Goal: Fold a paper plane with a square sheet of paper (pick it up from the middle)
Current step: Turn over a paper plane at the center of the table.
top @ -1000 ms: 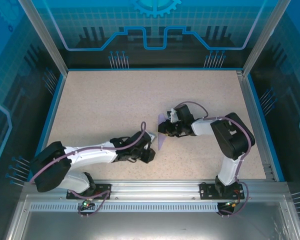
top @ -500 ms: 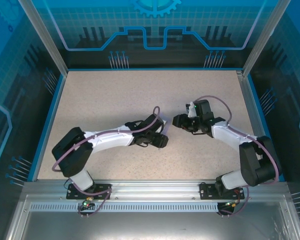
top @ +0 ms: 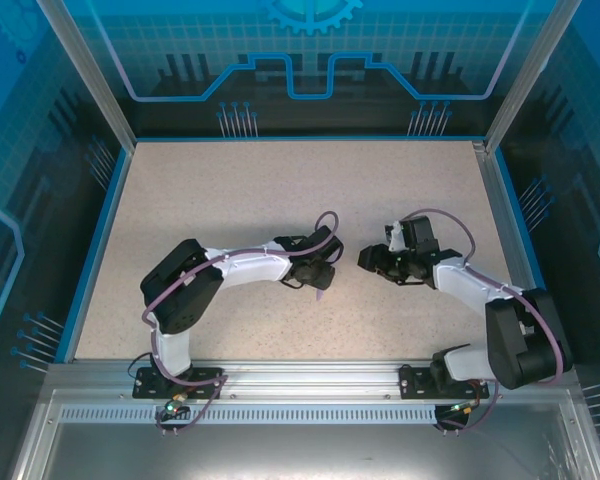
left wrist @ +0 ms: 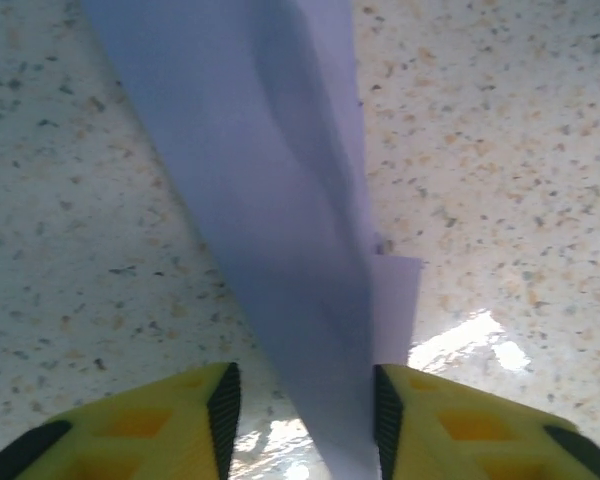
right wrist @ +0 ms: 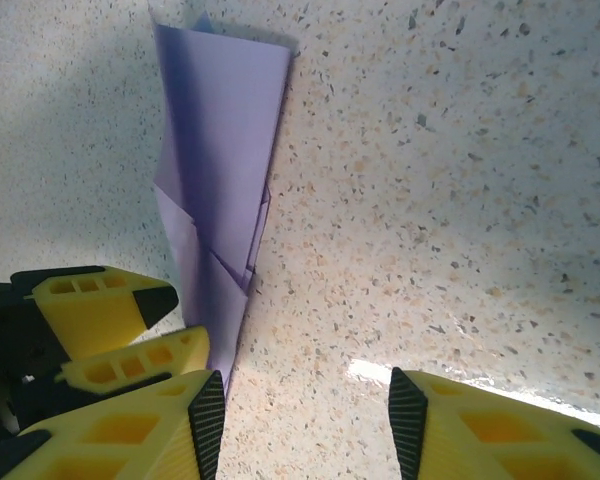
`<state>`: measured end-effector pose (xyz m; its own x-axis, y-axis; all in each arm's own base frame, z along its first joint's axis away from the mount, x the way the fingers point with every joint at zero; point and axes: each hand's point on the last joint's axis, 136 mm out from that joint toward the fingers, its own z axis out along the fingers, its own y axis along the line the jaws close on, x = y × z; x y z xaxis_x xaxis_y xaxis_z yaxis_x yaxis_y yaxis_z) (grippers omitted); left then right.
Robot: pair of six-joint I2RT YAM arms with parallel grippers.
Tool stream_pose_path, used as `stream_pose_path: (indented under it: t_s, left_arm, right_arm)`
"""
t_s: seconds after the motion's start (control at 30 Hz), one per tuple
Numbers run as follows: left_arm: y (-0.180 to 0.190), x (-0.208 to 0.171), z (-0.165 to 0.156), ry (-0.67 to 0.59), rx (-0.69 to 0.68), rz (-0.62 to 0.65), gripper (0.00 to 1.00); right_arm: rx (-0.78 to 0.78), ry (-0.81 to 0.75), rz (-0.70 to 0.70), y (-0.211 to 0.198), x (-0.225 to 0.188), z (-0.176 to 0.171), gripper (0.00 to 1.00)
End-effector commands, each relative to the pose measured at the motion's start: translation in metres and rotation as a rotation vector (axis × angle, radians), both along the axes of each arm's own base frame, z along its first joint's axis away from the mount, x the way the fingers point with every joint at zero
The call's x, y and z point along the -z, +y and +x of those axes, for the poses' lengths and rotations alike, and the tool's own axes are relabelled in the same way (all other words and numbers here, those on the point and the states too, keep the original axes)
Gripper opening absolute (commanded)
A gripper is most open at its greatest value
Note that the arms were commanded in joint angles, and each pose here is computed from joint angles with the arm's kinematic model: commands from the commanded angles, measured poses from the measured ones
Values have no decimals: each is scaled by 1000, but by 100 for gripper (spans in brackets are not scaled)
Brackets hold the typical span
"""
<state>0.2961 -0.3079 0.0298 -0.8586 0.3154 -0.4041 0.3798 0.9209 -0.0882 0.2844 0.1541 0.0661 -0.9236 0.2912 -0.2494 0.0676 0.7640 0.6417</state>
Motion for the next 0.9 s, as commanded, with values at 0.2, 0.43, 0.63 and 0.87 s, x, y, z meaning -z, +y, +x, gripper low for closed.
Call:
stream_pose_path:
  t_s: [0.2, 0.43, 0.63, 0.87]
  left_arm:
    - [13, -10, 5, -15, -54, -4, 17]
    - [10, -11, 2, 64, -77, -173, 5]
    - [13, -19, 2, 94, -107, -288, 2]
    - [17, -13, -1, 115, -120, -308, 1]
  right_arm:
    - [-24, 21, 88, 15, 0, -7, 50]
    - [-66, 18, 170, 52, 3, -1, 53]
    - [-108, 35, 197, 83, 13, 3, 55]
    - [-119, 41, 212, 100, 15, 10, 58]
